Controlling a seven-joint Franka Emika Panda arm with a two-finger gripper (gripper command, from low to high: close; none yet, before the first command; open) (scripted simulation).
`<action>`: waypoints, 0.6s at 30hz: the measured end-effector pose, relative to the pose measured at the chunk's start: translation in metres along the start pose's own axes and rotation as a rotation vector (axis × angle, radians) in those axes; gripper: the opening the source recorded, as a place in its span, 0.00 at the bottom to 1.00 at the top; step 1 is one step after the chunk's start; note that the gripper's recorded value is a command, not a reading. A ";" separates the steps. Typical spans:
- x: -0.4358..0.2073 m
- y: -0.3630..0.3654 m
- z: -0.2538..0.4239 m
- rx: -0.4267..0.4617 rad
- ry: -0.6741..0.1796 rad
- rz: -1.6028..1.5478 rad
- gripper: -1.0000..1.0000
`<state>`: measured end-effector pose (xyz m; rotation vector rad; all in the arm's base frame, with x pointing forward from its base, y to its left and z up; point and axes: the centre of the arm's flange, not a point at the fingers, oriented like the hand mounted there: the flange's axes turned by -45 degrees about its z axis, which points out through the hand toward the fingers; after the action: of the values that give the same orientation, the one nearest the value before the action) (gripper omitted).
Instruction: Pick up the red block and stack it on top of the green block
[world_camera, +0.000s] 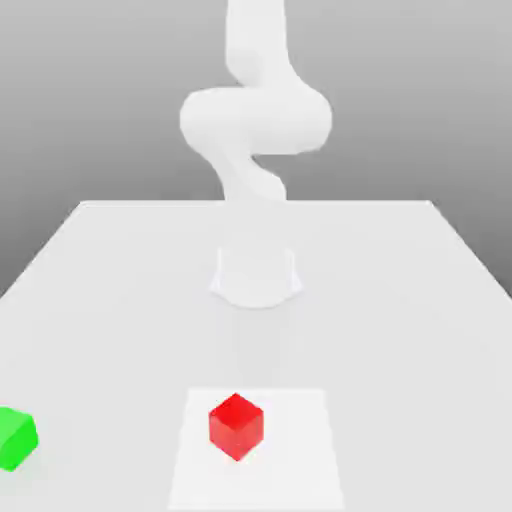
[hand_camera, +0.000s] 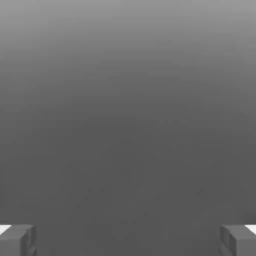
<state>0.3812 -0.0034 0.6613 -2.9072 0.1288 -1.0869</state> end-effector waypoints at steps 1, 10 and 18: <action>-0.005 0.002 0.027 -0.002 -0.039 0.035 0.50; -0.095 0.021 0.219 -0.079 -0.345 0.314 0.50; -0.229 0.043 0.331 -0.230 -0.592 0.546 0.50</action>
<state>0.4229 -0.0240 0.2593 -2.9429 0.9956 -0.1286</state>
